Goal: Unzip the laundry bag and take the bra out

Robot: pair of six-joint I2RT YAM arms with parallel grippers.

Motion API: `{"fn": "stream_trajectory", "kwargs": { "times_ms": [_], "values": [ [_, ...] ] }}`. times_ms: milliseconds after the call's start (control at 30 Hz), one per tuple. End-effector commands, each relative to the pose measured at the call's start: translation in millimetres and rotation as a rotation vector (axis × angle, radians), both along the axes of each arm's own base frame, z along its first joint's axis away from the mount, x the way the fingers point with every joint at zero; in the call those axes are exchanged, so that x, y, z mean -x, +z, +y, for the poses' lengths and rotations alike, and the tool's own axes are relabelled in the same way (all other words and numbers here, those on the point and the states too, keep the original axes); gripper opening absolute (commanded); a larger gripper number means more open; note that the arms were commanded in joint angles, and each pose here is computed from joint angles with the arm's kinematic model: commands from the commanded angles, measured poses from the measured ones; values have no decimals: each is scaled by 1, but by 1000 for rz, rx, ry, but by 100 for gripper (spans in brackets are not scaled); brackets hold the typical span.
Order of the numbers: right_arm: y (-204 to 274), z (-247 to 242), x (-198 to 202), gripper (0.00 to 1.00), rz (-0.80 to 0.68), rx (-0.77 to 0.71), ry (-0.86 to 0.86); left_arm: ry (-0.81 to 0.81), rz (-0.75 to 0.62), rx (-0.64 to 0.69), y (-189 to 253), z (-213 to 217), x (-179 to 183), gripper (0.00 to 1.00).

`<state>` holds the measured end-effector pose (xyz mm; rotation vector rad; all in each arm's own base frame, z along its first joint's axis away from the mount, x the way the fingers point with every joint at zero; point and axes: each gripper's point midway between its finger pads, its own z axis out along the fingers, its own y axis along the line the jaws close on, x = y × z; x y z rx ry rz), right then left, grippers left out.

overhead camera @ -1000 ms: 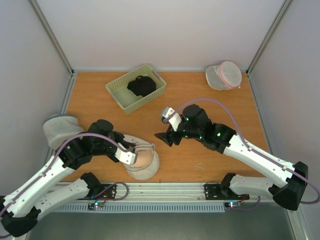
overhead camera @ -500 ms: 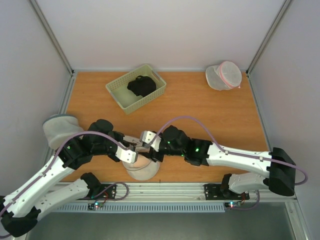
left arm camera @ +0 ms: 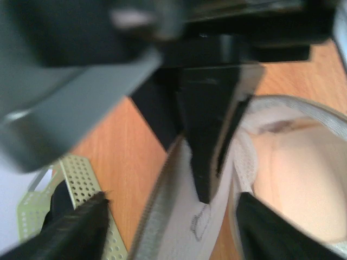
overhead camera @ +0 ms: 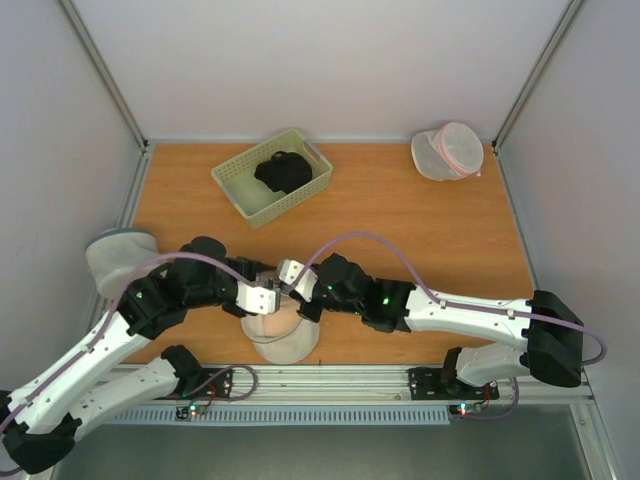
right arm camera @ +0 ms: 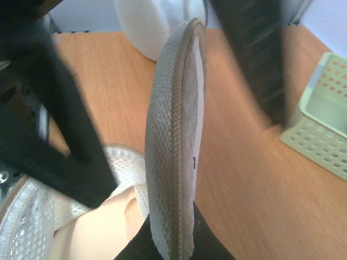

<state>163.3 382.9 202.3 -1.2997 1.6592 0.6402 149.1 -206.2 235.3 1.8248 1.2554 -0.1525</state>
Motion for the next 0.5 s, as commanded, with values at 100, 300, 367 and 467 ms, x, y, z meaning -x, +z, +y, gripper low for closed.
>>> {"fn": "stream_trajectory", "kwargs": {
  "times_ms": [100,300,367,467],
  "values": [
    [54,-8,-29,1,-45,-234,-129,567,229,517,69,12,-55,91],
    [62,-16,-41,1,-16,-317,-144,858,510,828,89,51,-68,98],
    [64,-17,-43,1,-8,-344,-145,1002,554,873,78,72,-75,97],
    [67,-16,-44,1,-10,-368,-136,1191,755,902,35,89,-75,90]
  ]
}}
